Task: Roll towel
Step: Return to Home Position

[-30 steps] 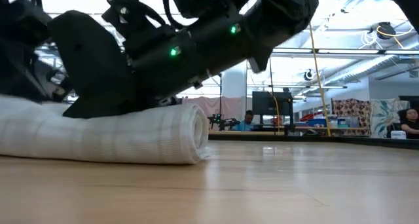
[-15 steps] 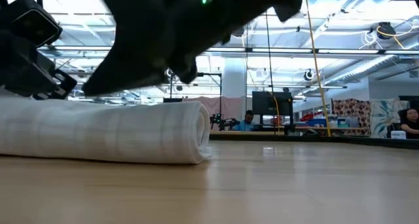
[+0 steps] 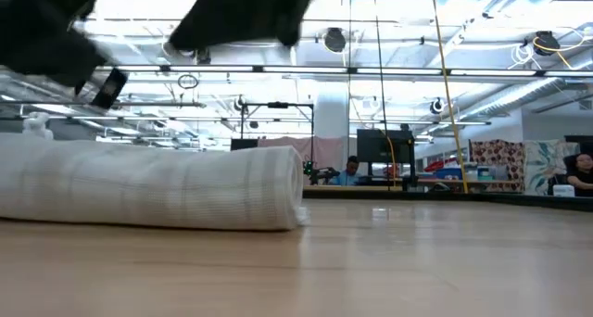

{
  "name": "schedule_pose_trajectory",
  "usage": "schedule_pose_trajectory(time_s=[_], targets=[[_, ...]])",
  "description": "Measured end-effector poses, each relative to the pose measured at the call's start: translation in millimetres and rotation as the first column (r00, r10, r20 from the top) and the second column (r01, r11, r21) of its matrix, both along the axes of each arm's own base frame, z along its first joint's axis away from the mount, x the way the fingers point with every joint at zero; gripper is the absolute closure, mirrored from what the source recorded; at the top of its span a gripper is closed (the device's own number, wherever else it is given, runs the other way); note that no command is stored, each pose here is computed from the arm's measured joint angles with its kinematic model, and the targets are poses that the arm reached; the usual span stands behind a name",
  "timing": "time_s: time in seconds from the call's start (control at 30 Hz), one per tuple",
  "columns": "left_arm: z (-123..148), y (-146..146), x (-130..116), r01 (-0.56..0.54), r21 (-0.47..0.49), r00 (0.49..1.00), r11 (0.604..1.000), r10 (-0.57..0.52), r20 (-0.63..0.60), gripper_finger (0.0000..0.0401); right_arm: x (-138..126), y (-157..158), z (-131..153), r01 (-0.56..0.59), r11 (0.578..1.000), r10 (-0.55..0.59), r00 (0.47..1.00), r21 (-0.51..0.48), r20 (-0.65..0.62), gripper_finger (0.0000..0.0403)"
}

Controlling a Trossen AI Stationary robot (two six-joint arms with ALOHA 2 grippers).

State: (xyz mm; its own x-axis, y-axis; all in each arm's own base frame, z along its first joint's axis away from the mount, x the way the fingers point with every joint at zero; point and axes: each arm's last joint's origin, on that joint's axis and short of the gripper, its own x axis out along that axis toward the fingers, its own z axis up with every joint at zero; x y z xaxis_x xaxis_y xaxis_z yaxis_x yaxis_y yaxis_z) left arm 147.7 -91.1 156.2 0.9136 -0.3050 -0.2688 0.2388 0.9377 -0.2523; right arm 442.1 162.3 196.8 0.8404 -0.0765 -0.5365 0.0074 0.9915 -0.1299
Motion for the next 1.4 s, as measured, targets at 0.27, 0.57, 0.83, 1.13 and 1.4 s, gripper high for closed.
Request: schedule_pose_trajectory(time_s=[0.27,0.57,0.83,1.13,1.4], targets=[[54,11,14,-0.008,0.266,0.967,0.964,-0.060,0.248,0.0390,-61,-40,115,-0.022,0.993,0.020,1.000,-0.116,-0.019,0.0403],[82,50,2,-0.107,0.368,0.908,0.924,-0.060,0.414,0.0390,-131,-57,173,-0.052,0.992,0.045,0.997,-0.115,-0.060,0.0403],[66,72,3,-0.168,0.363,0.964,0.917,0.076,0.254,0.0390,-167,-59,115,-0.093,0.991,0.095,0.995,-0.099,0.019,0.0403],[37,81,4,-0.226,0.285,0.949,0.932,0.145,0.278,0.0390,-214,-95,12,-0.178,0.983,0.154,0.941,0.053,0.301,0.0403],[24,93,0,-0.282,0.278,0.941,0.918,0.208,0.268,0.0390,-246,-132,-30,-0.141,0.985,0.086,0.896,0.096,0.435,0.0403]])
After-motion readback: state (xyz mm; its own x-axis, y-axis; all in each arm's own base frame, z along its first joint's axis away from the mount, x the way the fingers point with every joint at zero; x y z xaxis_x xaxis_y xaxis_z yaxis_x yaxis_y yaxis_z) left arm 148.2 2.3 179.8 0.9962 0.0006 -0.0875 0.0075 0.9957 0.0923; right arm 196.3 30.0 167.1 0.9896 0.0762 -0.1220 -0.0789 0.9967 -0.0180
